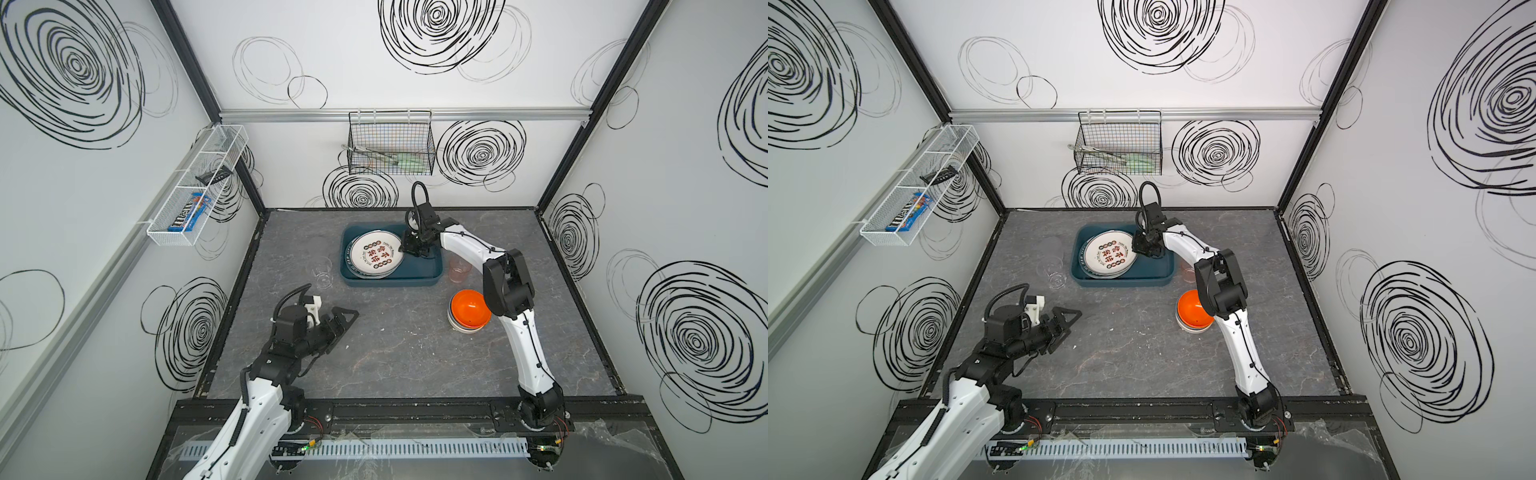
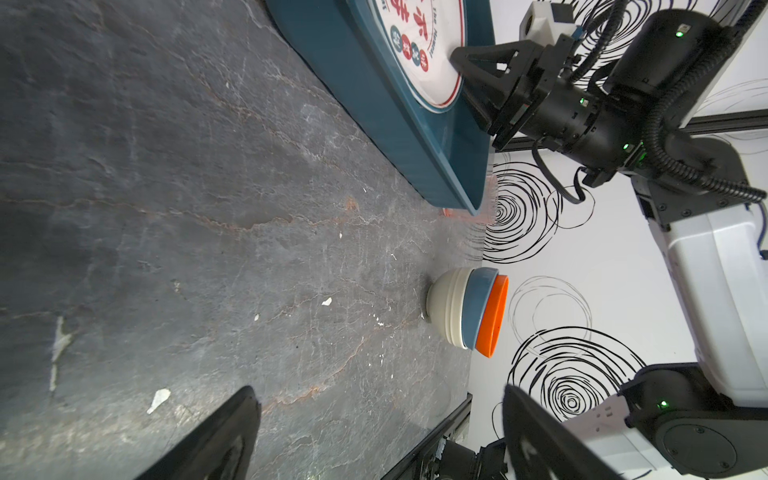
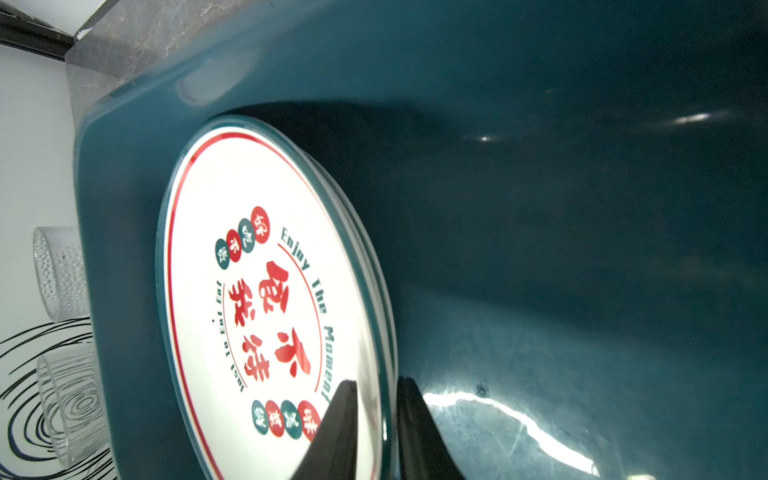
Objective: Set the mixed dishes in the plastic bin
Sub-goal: 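Lower the held printed plate onto the plate stack in the teal bin, then open the right gripper and draw it back from the bin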
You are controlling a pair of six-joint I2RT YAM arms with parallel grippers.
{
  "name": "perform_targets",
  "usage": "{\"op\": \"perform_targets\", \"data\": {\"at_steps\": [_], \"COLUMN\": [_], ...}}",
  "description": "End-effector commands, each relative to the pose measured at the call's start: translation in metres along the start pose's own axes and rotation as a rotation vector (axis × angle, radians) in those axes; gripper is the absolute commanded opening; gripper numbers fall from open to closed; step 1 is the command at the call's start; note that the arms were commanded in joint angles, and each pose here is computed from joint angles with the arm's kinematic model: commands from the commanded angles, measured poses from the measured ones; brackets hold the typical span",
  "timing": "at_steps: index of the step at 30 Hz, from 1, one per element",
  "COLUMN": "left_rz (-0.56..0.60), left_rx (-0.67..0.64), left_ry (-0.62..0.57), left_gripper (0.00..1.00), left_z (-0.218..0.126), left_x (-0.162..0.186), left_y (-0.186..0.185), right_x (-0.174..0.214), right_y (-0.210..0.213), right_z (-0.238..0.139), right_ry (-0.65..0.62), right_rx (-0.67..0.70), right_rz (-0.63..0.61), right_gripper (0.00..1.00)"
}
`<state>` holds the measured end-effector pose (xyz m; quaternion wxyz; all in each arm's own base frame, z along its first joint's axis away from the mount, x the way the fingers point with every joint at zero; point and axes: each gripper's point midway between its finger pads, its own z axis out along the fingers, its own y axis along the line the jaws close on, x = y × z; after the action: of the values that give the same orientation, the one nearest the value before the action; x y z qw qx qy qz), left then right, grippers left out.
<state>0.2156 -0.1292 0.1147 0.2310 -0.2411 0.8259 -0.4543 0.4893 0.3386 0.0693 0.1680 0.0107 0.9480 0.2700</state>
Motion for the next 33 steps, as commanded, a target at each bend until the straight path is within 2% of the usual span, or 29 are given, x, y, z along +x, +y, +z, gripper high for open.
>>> {"op": "perform_targets", "data": {"at_steps": [1, 8, 18, 29, 33], "left_rz": [0.010, 0.011, 0.034, 0.153, 0.208], "left_rx": [0.021, 0.021, 0.021, -0.015, -0.025], "left_ry": [-0.026, -0.029, -0.037, -0.043, -0.031], "left_gripper": [0.94, 0.95, 0.95, 0.92, 0.92], "left_z": [-0.001, -0.001, -0.002, -0.006, -0.006], "left_x": [-0.005, -0.005, -0.008, -0.019, -0.020], "left_y": [-0.003, -0.003, -0.007, -0.030, -0.042], "right_x": [0.000, 0.000, -0.003, 0.015, 0.028], "right_y": [0.005, 0.006, 0.011, 0.017, 0.007], "right_z": [0.000, -0.007, -0.055, -0.118, -0.138], "right_ry": [-0.003, -0.008, -0.086, -0.146, -0.129], "right_rx": [0.015, 0.033, 0.054, 0.023, 0.046], "right_rz": [-0.023, -0.036, -0.076, -0.123, -0.115], "right_gripper": [0.25, 0.30, 0.32, 0.41, 0.40]}}
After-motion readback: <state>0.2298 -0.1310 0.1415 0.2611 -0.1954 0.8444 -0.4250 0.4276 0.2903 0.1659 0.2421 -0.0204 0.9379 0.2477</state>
